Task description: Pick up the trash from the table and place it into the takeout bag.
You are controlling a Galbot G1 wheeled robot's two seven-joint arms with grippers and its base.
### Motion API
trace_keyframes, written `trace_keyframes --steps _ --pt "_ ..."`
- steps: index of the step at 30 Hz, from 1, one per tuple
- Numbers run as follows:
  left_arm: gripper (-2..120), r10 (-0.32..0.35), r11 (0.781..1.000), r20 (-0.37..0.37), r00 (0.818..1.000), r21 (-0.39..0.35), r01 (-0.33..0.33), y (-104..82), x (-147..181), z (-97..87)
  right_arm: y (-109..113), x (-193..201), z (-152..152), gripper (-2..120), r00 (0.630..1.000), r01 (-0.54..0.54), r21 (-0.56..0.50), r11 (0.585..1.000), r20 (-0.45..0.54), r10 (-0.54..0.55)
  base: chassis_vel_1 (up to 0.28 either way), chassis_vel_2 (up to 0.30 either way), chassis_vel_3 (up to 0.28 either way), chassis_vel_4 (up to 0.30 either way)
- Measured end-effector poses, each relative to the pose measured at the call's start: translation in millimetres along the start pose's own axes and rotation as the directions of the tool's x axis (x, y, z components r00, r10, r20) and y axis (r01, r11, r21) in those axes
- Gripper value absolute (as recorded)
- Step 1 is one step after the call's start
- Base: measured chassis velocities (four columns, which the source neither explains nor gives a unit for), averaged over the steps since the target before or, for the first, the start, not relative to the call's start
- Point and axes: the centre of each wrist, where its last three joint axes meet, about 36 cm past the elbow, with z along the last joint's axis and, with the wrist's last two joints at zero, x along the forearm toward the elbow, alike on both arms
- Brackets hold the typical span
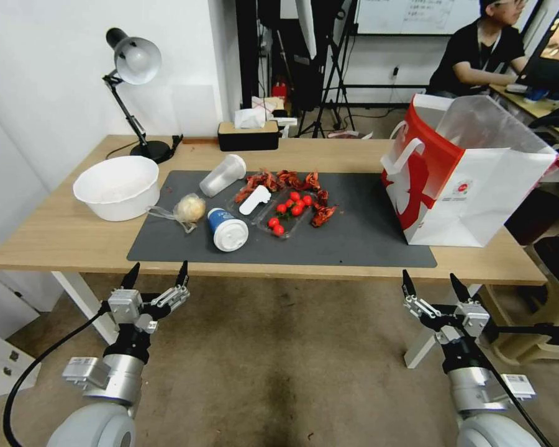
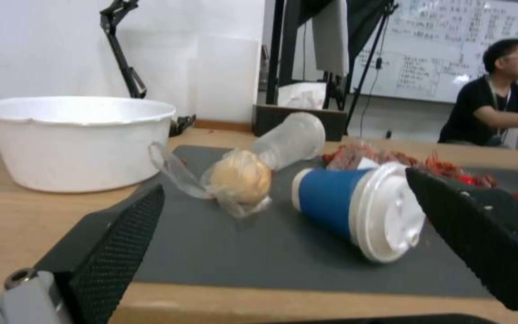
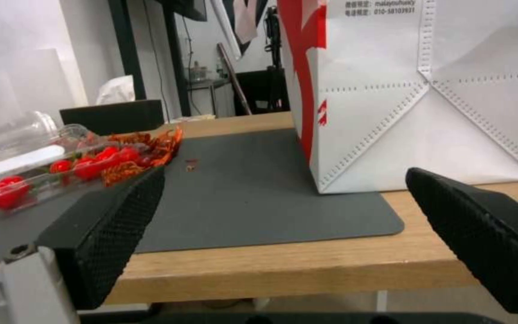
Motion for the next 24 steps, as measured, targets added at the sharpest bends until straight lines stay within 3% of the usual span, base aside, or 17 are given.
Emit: trace_keyframes --steps 4,8,11,17,24 --pt "100 -0.012 0.998 0.007 1.000 0.060 0.011 -9.0 -15.4 4.2 1.7 0.6 -1.4 100 1.000 0.008 0.018 1.000 0.005 -0.008 0.000 0.000 0.000 0.000" --pt "100 0.000 0.992 -0.003 1.000 0.128 0.001 -26.6 -29.2 5.4 2.7 1.6 -3.2 100 1.000 0.009 0.023 1.000 0.004 -0.009 0.000 0.000 0.000 0.000" --pt "100 0.026 0.980 -0.026 0.999 0.196 -0.021 -48.0 -43.7 -3.4 2.3 2.3 -5.2 100 1.000 0.004 0.031 1.000 0.000 -0.004 0.000 0.000 0.000 0.000" --pt "100 0.076 0.975 -0.048 0.996 0.214 -0.064 -65.1 -66.3 -14.3 4.4 4.6 -6.5 100 1.000 -0.002 0.039 0.999 -0.008 0.002 0.000 0.000 0.000 0.000" --pt "100 0.055 0.980 -0.104 0.993 0.198 -0.033 -80.5 -88.0 -9.7 8.3 6.7 -9.2 100 1.000 -0.003 0.051 0.999 -0.019 0.004 0.000 0.000 0.000 0.000"
